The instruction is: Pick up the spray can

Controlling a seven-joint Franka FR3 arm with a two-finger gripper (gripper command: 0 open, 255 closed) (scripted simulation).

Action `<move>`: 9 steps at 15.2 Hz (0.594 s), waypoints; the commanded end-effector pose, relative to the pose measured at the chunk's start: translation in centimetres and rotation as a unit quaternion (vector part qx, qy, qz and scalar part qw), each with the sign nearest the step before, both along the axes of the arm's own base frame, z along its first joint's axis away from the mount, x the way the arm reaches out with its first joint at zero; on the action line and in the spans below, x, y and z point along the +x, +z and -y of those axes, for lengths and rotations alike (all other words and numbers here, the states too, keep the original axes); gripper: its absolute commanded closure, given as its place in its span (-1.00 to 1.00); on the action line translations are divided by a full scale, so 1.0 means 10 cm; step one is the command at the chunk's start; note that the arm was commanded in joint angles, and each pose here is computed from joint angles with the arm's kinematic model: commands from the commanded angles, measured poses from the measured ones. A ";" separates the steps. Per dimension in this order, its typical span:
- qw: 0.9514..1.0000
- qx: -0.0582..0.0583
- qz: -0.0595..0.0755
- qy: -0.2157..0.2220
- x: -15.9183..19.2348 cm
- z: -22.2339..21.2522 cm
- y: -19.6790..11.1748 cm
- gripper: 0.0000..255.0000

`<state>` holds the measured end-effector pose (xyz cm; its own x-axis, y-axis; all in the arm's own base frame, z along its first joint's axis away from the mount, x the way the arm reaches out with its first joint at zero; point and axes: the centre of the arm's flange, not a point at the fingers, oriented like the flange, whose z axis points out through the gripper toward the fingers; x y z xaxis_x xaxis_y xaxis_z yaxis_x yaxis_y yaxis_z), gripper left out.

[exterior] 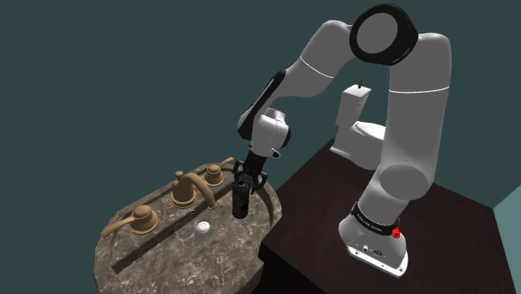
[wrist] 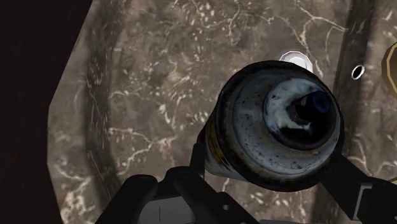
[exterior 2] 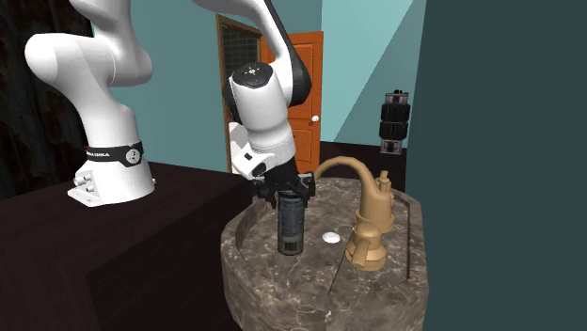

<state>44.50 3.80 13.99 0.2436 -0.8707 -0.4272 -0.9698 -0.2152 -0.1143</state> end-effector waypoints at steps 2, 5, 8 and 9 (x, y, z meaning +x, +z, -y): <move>1.000 0.000 0.000 0.000 0.00 0.00 0.16 1.00; 1.000 0.000 0.000 0.000 0.00 0.00 0.32 1.00; 1.000 0.000 0.000 0.000 0.00 0.00 0.48 1.00; 1.000 0.000 0.000 0.000 0.00 0.00 0.53 1.00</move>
<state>44.43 3.81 18.84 0.2435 -0.8707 -0.4272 -0.9699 -0.2152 -0.1143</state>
